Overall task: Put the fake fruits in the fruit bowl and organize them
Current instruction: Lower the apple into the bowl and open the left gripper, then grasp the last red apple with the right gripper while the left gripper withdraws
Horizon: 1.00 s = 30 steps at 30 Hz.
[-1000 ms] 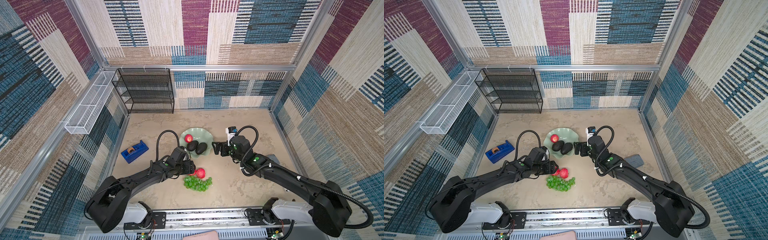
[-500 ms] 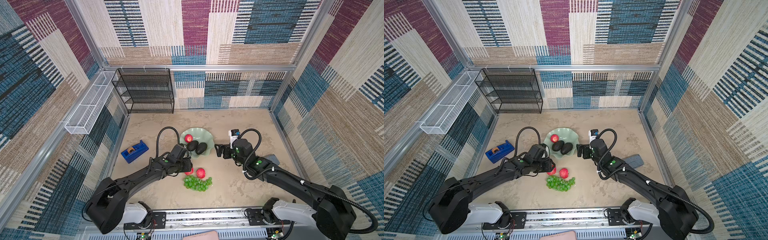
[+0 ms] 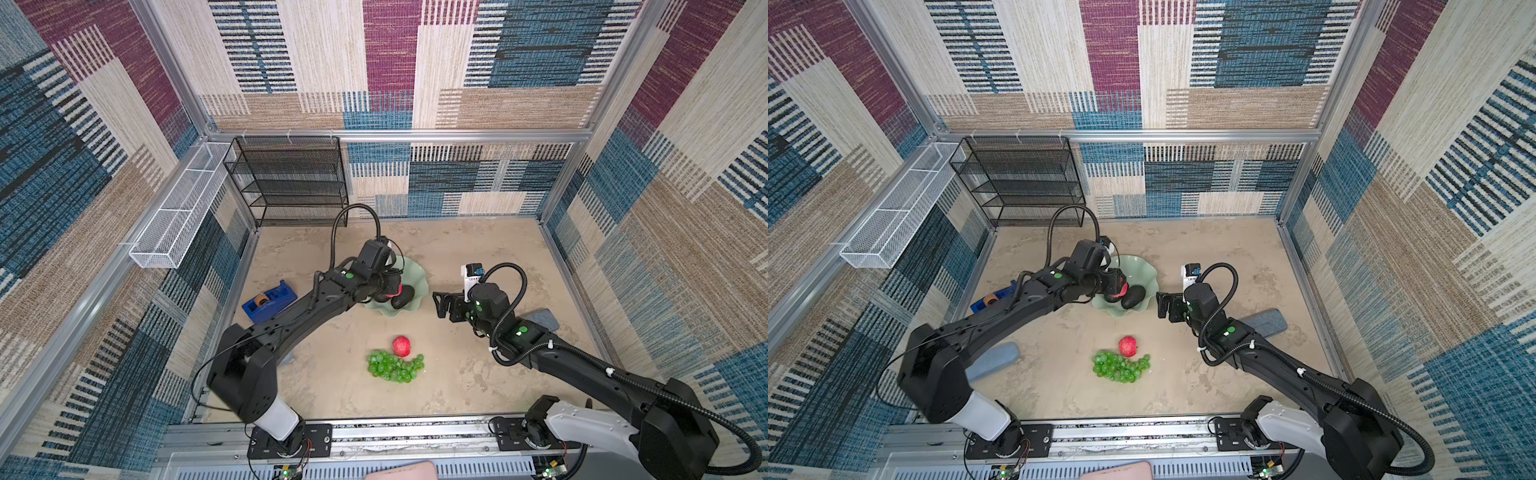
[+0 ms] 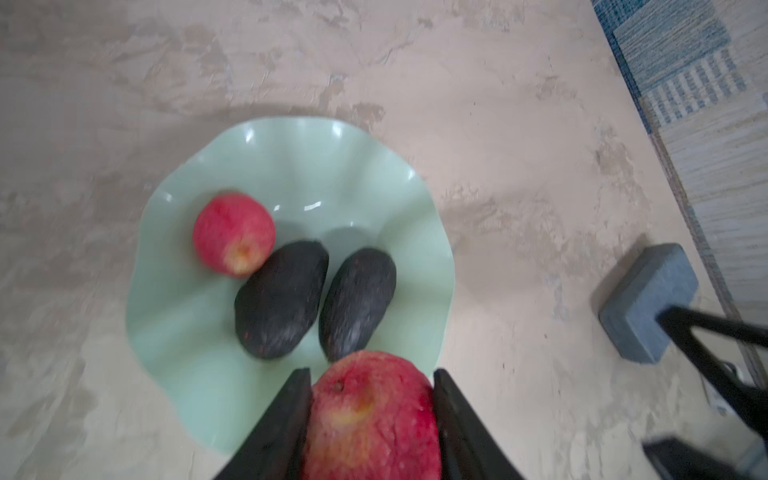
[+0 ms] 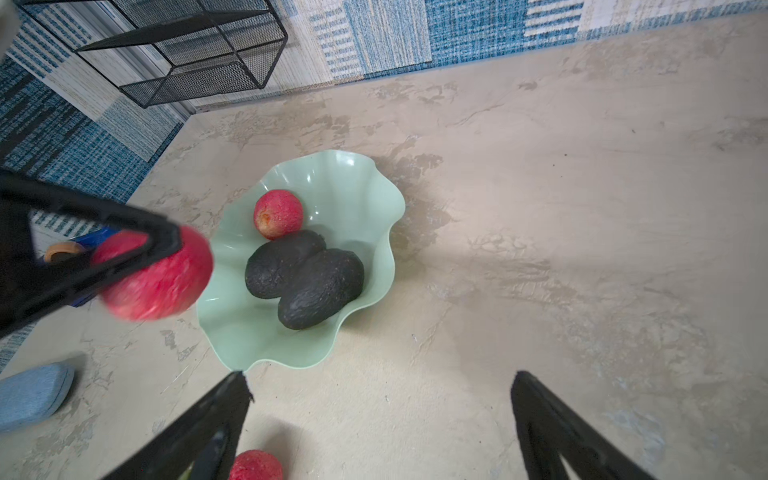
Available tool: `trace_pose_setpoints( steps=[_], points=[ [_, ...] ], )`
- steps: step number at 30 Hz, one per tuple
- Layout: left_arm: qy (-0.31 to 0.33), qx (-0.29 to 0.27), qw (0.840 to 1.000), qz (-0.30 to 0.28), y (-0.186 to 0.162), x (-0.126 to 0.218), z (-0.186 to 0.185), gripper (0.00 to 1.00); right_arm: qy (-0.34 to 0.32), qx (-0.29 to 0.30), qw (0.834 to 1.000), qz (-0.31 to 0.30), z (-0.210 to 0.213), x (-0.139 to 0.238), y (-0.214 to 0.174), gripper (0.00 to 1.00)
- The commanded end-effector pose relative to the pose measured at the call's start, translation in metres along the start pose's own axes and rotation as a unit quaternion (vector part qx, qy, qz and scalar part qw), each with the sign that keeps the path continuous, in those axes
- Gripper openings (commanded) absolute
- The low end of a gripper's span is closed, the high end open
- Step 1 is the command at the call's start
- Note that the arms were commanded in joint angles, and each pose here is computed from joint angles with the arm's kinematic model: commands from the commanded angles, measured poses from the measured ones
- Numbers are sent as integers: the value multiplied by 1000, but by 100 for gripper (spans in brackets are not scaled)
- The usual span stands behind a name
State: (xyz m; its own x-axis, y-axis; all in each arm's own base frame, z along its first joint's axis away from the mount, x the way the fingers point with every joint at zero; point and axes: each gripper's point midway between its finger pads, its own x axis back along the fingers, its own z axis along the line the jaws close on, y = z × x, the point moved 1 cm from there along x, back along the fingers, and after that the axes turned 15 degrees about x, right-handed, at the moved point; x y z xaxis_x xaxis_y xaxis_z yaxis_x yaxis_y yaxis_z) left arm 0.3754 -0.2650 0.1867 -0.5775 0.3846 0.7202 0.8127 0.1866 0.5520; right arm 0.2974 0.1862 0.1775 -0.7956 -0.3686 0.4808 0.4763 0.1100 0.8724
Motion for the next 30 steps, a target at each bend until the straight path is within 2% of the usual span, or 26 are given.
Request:
trace_pose_setpoints(
  steps=[1, 5, 11, 18, 24, 27, 30],
  points=[
    [25, -37, 999, 15, 16, -30, 0, 48, -8, -16, 1000, 0, -4, 5, -3, 100],
    [50, -32, 998, 34, 29, -72, 10, 46, -15, -20, 1000, -2, -9, 12, -8, 100],
    [81, -20, 995, 58, 26, -109, 29, 46, -22, -17, 1000, 2, -12, 12, -11, 100],
    [86, -10, 993, 78, 22, -127, 32, 57, -18, -11, 1000, 8, -9, 9, -13, 100],
    [59, 14, 997, 55, 40, -110, 17, 64, 12, -19, 999, 44, 3, 2, -23, 99],
    [38, 27, 999, 18, 60, -82, 6, 64, 49, -20, 996, 70, 23, 0, -39, 97],
    [14, 33, 998, -50, 80, -37, -1, 65, 77, -2, 992, 98, 54, 3, -59, 97]
  ],
)
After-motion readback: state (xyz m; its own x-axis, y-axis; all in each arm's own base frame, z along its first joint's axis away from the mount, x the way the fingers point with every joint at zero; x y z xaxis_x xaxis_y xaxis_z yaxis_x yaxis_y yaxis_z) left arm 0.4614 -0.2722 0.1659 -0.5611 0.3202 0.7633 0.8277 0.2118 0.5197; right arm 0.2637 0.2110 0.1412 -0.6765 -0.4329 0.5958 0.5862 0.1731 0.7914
